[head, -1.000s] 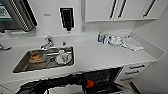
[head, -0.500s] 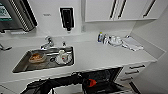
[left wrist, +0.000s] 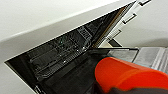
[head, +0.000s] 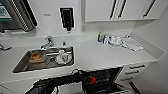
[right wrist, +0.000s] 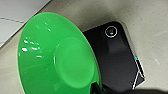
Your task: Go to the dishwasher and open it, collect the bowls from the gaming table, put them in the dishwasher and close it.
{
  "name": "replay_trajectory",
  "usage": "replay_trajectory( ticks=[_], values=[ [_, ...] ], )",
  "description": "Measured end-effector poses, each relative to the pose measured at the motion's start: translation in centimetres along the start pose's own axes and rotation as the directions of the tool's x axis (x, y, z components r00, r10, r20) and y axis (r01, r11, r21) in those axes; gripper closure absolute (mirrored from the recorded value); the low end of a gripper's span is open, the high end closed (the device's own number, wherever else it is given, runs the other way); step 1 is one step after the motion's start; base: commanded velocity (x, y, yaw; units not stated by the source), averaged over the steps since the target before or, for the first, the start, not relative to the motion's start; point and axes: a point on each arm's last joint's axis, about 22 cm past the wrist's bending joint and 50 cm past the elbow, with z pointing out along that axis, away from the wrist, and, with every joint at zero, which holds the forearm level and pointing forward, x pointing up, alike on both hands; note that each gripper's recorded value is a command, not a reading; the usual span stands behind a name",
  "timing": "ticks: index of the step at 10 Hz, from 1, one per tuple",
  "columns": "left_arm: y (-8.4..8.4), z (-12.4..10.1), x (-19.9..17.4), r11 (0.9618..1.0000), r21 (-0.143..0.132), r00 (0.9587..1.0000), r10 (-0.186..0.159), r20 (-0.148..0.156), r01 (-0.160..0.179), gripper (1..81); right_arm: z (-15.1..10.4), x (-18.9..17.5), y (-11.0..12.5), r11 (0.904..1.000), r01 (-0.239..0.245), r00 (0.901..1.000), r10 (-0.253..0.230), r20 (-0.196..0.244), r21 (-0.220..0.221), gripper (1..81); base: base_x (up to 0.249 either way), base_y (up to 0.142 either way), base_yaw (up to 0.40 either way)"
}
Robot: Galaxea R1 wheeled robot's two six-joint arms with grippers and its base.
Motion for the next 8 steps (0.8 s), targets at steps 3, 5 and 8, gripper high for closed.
replay_trajectory(
  ticks=[3,5,8],
  values=[
    [0.9,0.6,2.8,0.9992,0.019,0.9989,0.036,-0.029,-0.035,81.1,0.0,-0.1,0.0,1.0000,0.001,1.0000,-0.001,0.001,0.000,81.1,0.000,0.000,0.000],
    [0.4,-0.1,5.8,0.9975,0.039,0.9959,0.062,-0.066,-0.059,1.0,0.3,-0.2,-0.4,1.0000,0.000,1.0000,0.000,0.002,0.005,81.1,0.000,0.000,0.000],
    [0.9,0.1,6.2,0.9974,0.037,0.9957,0.064,-0.067,-0.062,1.0,0.4,-0.2,-0.7,1.0000,0.000,1.0000,0.000,0.002,0.008,81.1,0.000,0.000,0.000]
  ],
)
